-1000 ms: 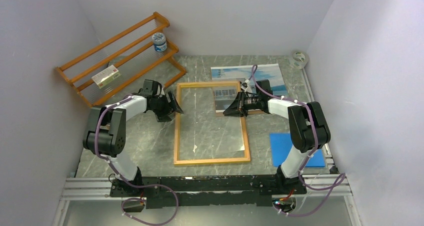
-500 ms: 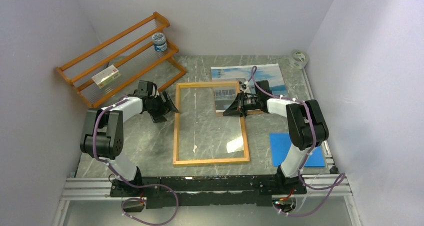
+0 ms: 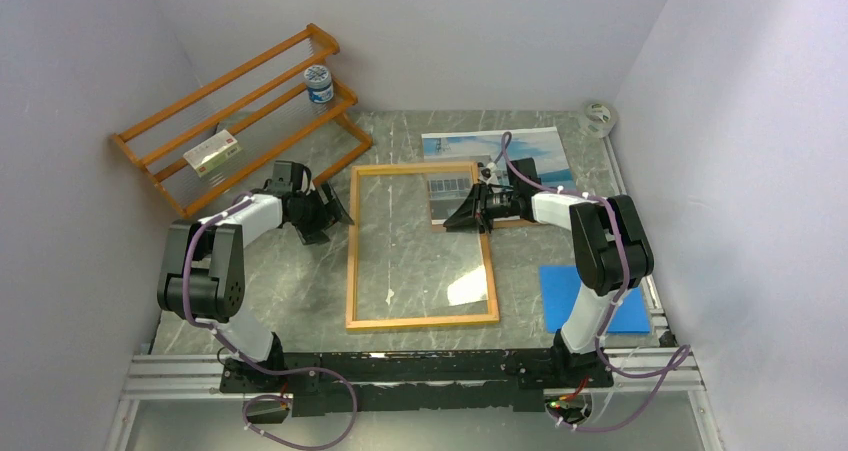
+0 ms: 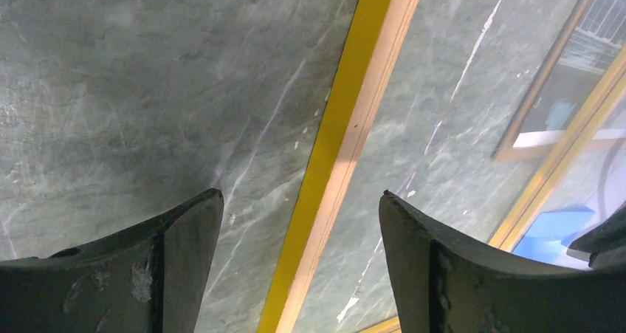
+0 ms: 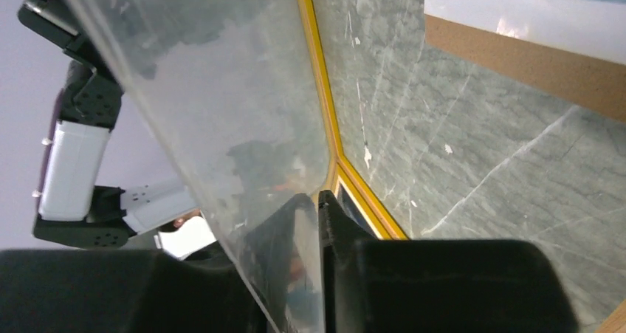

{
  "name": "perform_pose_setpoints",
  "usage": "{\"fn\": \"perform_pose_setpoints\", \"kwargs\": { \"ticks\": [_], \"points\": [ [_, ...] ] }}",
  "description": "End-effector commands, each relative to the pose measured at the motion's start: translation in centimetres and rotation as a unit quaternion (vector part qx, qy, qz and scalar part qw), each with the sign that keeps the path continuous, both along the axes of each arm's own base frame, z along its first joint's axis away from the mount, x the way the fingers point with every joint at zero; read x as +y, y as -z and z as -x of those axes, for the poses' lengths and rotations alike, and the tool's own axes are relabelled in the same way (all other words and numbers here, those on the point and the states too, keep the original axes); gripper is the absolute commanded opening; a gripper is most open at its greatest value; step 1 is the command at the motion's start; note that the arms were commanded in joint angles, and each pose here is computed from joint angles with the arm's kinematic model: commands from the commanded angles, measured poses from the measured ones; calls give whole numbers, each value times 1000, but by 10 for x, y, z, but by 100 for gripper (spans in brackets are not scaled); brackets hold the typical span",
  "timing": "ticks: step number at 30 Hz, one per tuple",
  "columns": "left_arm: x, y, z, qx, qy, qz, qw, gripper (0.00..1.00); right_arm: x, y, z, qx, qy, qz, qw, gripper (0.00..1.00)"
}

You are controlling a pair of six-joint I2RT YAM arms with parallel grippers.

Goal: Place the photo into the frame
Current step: Place the photo frame item in the photo frame.

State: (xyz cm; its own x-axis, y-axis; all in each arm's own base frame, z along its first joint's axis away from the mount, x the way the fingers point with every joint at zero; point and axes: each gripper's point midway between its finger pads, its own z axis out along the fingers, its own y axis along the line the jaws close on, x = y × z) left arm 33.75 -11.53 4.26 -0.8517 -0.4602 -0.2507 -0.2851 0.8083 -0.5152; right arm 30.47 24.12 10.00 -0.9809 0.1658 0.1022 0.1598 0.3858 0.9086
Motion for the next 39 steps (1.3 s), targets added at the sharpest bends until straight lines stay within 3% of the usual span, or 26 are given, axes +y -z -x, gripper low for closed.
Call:
{"fn": "perform_pose_setpoints", "kwargs": {
  "ticks": [1, 3, 9, 13, 25, 32, 39],
  "points": [
    [0, -7, 0, -13, 0, 6, 1000, 82, 3, -16, 4, -6, -6, -28, 1000, 19],
    [-1, -5, 1, -10, 0, 8, 1000, 82, 2, -13, 6, -9, -8, -19, 1000, 19],
    [-6, -2, 1, -6, 11, 21, 1000, 78, 3, 2, 7, -17, -23, 10, 1000, 33],
    [-14, 1, -1, -4, 31, 39, 999, 61, 5, 9, 8, -18, -29, 23, 999, 33],
    [-18, 9, -1, 11, 66, 36, 997, 46, 4, 23, 9, -16, -38, 46, 998, 31],
    [-22, 14, 3, 26, 107, -32, 993, 49, 3, 30, 11, -14, -40, 59, 997, 31],
    [-17, 22, 5, 42, 111, -79, 990, 38, 2, 33, 11, -14, -40, 66, 997, 31]
  ]
}}
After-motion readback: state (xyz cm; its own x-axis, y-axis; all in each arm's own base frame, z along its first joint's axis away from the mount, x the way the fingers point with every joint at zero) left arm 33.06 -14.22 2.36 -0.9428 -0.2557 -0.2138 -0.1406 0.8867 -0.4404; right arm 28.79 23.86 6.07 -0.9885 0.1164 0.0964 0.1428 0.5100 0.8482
